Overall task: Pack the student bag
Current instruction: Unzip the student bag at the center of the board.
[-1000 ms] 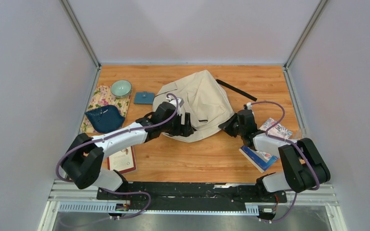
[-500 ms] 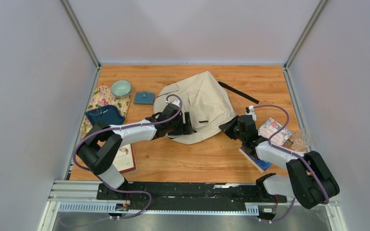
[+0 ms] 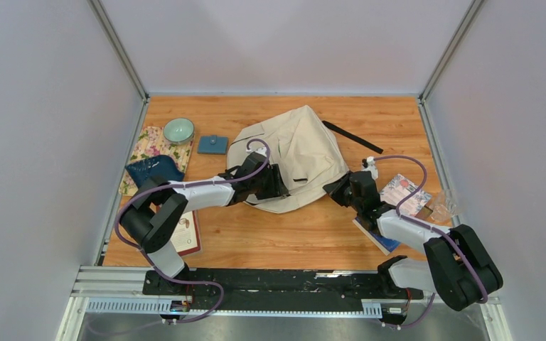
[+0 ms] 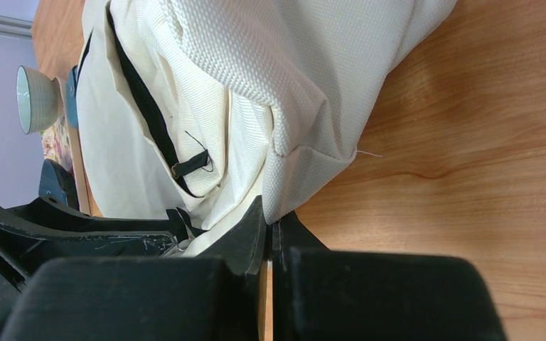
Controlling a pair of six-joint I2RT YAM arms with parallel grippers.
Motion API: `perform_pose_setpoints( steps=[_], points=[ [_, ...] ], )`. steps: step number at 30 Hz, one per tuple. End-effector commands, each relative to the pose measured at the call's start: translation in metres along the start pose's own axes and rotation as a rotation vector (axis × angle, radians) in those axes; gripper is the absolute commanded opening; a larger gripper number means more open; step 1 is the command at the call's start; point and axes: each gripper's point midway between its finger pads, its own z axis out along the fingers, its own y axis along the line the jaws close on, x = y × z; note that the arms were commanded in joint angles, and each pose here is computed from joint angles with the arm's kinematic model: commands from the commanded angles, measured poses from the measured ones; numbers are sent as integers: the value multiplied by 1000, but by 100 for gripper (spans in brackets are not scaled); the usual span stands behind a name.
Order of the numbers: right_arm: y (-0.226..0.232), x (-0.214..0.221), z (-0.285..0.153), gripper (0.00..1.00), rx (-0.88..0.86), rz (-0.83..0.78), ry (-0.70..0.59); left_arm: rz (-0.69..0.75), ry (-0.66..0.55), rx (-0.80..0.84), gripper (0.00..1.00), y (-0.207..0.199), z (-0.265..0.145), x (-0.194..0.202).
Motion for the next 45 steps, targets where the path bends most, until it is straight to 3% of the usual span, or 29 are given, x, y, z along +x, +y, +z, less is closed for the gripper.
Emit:
perform_pose_setpoints(
  steps=[1,7,11,19,24,29,36,40,42,43,45],
  points=[
    [23,-15,0,0,-68,-13,-64,-17,-2,51,57,-12,1,-2],
    [25,-13,2,0,-54,-29,-66,-14,25,34,53,-4,4,7],
    [22,-12,4,0,-34,-35,-71,-5,44,16,37,2,6,13],
    [22,-11,5,0,-28,-41,-69,9,52,8,29,9,5,20],
    [25,-10,5,0,-32,-44,-72,6,46,1,29,9,9,17],
    [24,-9,5,0,-26,-49,-73,5,26,14,36,4,11,11],
    [23,-8,7,0,-21,-54,-70,0,32,5,34,5,16,11],
    [23,-7,7,0,-20,-56,-69,-5,35,-3,29,8,19,13],
    [23,-7,7,0,-18,-60,-69,-1,33,-1,19,7,20,12],
    [23,-7,7,0,-14,-59,-71,-3,34,-4,3,7,21,11],
    [20,-9,7,0,4,-63,-75,5,41,-3,0,6,20,11]
  ],
)
